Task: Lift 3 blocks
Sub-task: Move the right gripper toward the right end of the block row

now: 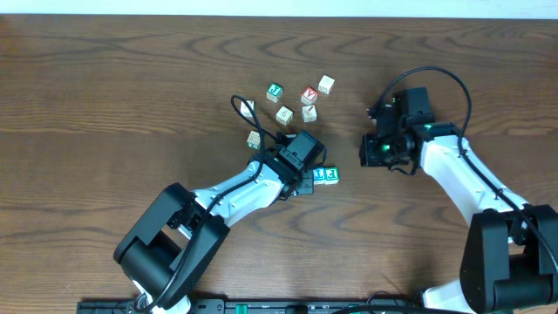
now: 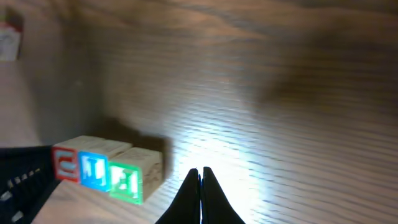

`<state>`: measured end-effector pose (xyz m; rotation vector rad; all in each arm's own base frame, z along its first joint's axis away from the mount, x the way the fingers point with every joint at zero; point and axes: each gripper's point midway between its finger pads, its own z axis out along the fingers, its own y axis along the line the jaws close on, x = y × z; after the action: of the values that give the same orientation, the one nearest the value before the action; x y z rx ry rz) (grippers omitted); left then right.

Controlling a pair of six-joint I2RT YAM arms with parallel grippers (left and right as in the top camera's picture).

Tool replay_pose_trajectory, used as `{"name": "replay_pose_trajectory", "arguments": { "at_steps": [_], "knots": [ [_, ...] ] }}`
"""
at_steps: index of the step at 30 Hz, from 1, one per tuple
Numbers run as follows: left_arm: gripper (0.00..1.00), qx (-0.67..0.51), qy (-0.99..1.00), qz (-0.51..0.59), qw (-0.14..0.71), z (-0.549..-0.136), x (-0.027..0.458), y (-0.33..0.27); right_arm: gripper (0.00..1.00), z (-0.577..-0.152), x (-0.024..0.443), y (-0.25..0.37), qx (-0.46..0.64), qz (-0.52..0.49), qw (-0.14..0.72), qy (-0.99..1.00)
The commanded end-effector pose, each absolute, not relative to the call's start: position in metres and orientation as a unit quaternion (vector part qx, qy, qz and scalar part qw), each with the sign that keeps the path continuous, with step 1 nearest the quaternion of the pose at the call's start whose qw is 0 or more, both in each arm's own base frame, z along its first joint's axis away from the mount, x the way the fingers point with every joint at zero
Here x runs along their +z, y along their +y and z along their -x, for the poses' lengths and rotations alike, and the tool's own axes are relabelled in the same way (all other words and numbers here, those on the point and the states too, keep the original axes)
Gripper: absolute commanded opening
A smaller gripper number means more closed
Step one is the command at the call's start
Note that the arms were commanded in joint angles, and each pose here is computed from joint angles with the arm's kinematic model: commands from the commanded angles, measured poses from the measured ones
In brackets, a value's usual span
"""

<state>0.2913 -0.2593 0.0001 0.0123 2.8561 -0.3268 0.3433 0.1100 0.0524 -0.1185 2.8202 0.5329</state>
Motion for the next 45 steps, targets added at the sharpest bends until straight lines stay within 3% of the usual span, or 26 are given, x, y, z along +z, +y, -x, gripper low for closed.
{"name": "replay_pose_trajectory", "arguments": {
  "at_steps": [1, 19, 45],
  "knots": [
    [0.08, -0.102, 0.987, -0.007, 0.124, -0.287, -0.009, -0.255, 0.01, -0.333, 0.052, 0.130, 0.202, 0.070, 0.126, 0.969],
    [0.08, -0.097, 0.987, -0.021, 0.124, -0.286, -0.010, -0.253, 0.01, -0.312, 0.019, 0.118, 0.153, 0.071, 0.109, 0.980],
    [0.08, -0.097, 0.987, -0.021, 0.124, -0.286, -0.010, -0.253, 0.01, -0.304, 0.002, 0.167, 0.187, 0.143, 0.121, 0.964]
  ]
}}
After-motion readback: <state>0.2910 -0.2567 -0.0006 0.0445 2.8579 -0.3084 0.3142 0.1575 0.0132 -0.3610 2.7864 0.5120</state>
